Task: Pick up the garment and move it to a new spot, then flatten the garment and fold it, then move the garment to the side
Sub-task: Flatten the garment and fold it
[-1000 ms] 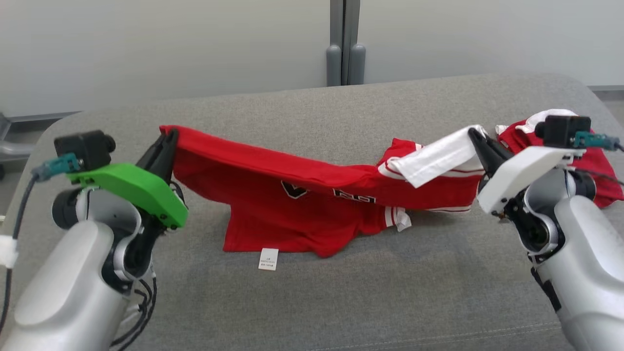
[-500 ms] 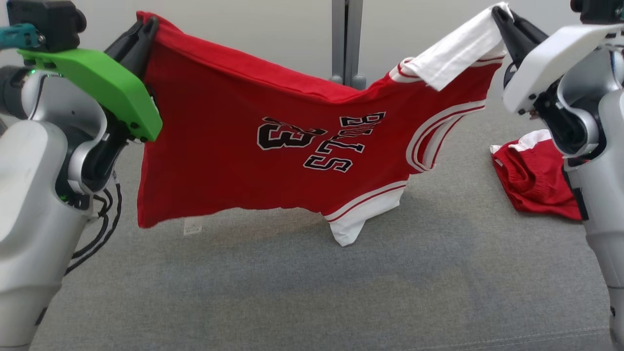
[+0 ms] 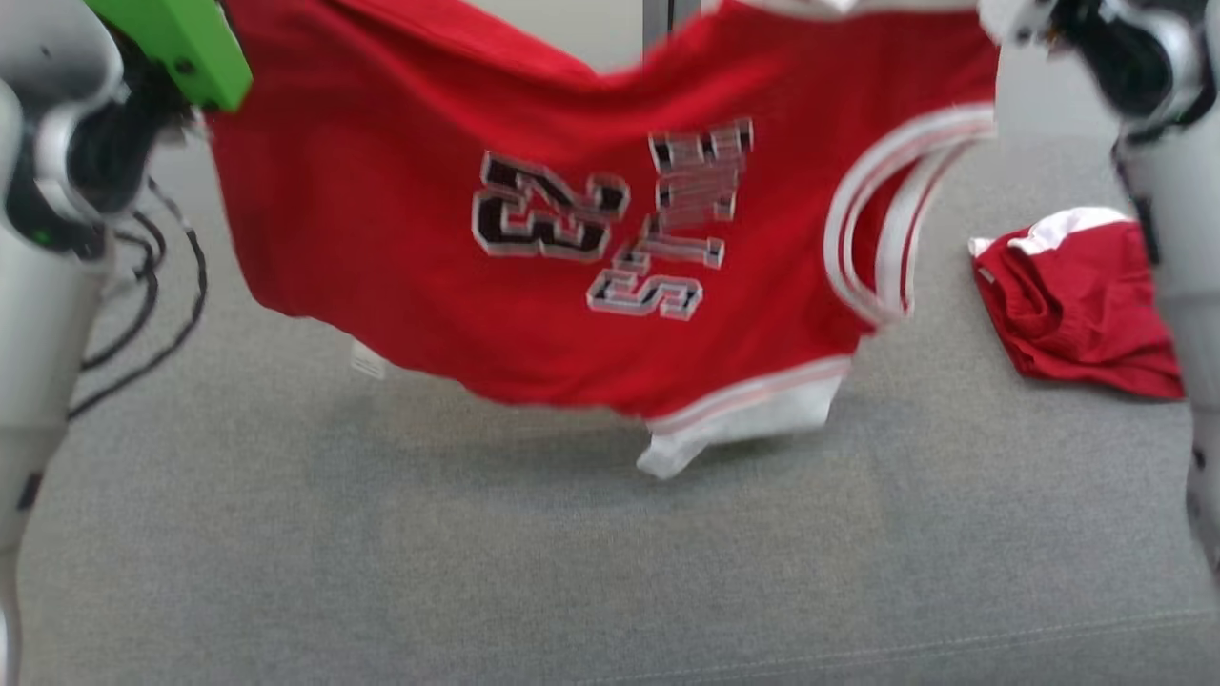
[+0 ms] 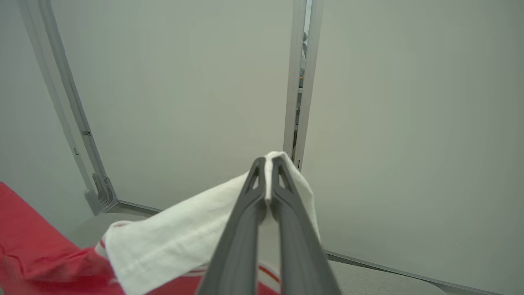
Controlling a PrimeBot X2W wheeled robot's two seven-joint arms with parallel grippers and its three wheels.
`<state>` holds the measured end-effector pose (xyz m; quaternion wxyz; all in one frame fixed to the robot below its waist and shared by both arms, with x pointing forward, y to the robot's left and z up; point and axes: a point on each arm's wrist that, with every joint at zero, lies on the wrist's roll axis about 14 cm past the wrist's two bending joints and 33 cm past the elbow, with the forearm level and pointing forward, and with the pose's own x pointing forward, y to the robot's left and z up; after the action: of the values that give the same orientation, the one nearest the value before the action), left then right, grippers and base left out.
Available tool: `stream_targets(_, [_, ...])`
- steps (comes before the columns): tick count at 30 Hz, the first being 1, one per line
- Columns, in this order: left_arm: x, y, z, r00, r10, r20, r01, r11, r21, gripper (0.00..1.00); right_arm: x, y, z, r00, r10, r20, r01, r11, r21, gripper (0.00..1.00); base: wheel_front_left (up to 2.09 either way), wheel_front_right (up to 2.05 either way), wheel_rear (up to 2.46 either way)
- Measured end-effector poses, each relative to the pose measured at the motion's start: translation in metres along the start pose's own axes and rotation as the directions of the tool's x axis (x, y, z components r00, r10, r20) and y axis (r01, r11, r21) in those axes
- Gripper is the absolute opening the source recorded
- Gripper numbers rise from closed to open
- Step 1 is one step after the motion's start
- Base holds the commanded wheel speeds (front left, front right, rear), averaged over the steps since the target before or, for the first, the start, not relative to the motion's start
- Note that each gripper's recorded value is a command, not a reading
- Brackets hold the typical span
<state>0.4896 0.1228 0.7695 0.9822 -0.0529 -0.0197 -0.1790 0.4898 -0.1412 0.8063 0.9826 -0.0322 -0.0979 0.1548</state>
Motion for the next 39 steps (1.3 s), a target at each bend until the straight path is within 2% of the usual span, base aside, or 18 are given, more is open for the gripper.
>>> stream_targets(5, [0.038,0.008,0.023,0.997,0.030,0.066,-0.035,0.997,0.074,0.00,0.037,-0.018,0.027,0.997,-0.048,0.064,0.053,0.995,-0.087,0.00,0.00,0.00,0.00])
stream_targets(8, [0.062,0.016,0.050,0.981,0.060,0.185,-0.087,0.986,0.143,0.00,0.063,-0.027,0.044,0.988,-0.071,0.141,0.090,0.986,-0.138,0.00,0.00,0.00,0.00])
stream_targets(12, [0.088,0.035,0.085,0.918,0.108,0.382,-0.186,0.967,0.175,0.00,0.091,-0.038,0.073,0.946,-0.087,0.314,0.150,0.972,-0.183,0.00,0.00,0.00,0.00])
stream_targets(15, [0.106,0.047,0.089,0.867,0.128,0.481,-0.236,0.957,0.170,0.00,0.112,-0.044,0.070,0.916,-0.089,0.392,0.180,0.963,-0.201,0.00,0.00,0.00,0.00])
stream_targets(19, [0.133,0.072,0.061,0.846,0.176,0.503,-0.284,0.947,0.147,0.00,0.140,-0.050,0.041,0.899,-0.099,0.427,0.190,0.966,-0.176,0.00,0.00,0.00,0.00])
stream_targets(24, [0.163,0.109,-0.003,0.869,0.254,0.425,-0.332,0.935,0.122,0.00,0.173,-0.052,-0.035,0.935,-0.110,0.336,0.172,0.972,-0.158,0.00,0.00,0.00,0.00])
stream_targets(31, [0.192,0.124,-0.060,0.895,0.259,0.363,-0.318,0.942,0.111,0.00,0.196,-0.056,-0.101,0.957,-0.123,0.262,0.162,0.978,-0.131,0.00,0.00,0.00,0.00])
stream_targets(39, [0.199,0.132,-0.080,0.909,0.243,0.338,-0.275,0.960,0.049,0.00,0.205,-0.032,-0.131,0.975,-0.068,0.210,0.089,0.992,-0.092,0.00,0.00,0.00,0.00])
